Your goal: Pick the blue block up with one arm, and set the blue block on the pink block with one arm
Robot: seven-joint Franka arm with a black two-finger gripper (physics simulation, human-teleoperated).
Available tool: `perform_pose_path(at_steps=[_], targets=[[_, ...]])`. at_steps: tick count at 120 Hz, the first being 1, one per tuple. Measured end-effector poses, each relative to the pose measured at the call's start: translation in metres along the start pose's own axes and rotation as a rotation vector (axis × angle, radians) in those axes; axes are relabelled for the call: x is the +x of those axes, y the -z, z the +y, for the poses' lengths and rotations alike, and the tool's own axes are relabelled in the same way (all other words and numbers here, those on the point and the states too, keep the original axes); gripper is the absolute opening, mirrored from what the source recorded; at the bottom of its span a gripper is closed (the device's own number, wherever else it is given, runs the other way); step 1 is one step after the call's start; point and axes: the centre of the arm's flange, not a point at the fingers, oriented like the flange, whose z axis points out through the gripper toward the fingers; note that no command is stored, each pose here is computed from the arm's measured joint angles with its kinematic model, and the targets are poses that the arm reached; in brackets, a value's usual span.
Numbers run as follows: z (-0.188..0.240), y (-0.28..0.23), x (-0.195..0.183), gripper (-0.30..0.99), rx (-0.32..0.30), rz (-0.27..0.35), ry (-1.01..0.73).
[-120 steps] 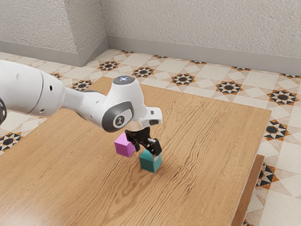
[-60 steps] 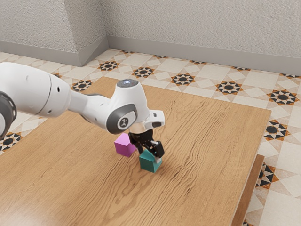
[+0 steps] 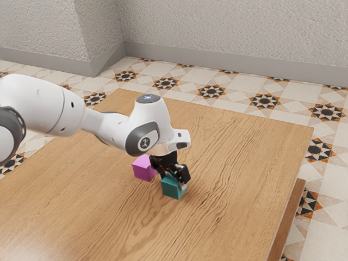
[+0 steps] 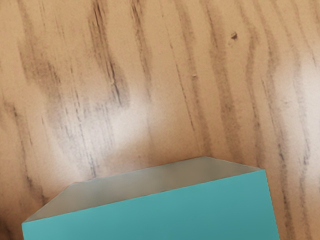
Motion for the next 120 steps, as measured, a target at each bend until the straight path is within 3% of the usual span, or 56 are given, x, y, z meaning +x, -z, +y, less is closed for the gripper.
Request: perform_pose_path(at_steps=[23,67,103,120], targets=[[0.000,-0.004,0.001,0.63,-0.002,-0.003,0.000],[0.001,0.003,0.003,0.39,0.004,0.002,-0.002],[0.006,0.073,0.003,0.34,0.042,0.056,-0.002],[-0.009,0.099,-0.001,0.33,0.064,0.054,0.027]])
